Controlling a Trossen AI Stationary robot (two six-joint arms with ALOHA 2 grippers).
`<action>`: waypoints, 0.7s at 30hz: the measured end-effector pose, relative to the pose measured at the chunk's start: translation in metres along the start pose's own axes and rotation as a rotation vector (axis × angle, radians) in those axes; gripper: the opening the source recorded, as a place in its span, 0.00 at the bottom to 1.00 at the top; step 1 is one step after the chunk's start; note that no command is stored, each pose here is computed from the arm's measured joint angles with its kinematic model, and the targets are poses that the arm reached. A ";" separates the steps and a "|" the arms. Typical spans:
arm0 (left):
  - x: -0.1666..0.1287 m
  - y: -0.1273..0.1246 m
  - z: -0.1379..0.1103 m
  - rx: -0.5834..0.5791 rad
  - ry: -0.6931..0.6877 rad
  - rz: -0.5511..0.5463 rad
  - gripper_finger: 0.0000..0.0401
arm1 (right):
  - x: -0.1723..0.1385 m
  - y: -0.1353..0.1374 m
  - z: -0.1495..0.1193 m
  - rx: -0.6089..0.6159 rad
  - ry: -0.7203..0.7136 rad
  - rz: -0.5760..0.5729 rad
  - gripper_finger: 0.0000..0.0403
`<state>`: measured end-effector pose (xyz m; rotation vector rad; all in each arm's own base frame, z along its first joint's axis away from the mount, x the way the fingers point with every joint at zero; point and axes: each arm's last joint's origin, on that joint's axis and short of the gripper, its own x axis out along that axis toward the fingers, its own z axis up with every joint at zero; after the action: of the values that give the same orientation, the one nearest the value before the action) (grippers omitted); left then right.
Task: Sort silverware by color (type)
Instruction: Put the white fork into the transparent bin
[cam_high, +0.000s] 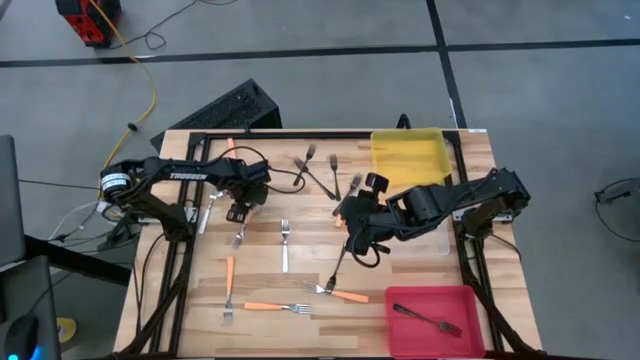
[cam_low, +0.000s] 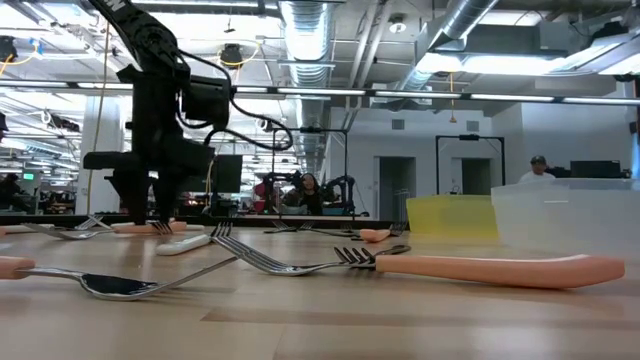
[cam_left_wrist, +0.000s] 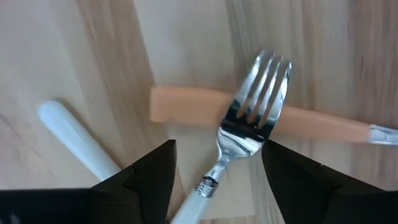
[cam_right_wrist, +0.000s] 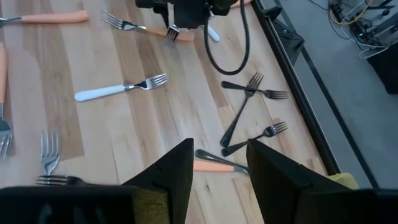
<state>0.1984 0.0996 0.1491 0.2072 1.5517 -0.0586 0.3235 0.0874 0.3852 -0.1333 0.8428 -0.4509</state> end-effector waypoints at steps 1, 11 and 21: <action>0.002 -0.001 -0.001 -0.001 -0.004 -0.006 0.53 | 0.000 0.000 0.000 0.000 -0.002 -0.004 0.43; 0.006 -0.004 -0.001 0.008 0.000 0.018 0.39 | -0.001 0.001 0.000 -0.005 -0.008 -0.014 0.43; 0.011 -0.007 -0.004 -0.024 -0.004 0.005 0.02 | -0.001 0.001 0.000 0.024 -0.012 -0.015 0.43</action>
<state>0.1931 0.0946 0.1377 0.1925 1.5472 -0.0365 0.3232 0.0892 0.3855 -0.1204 0.8254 -0.4734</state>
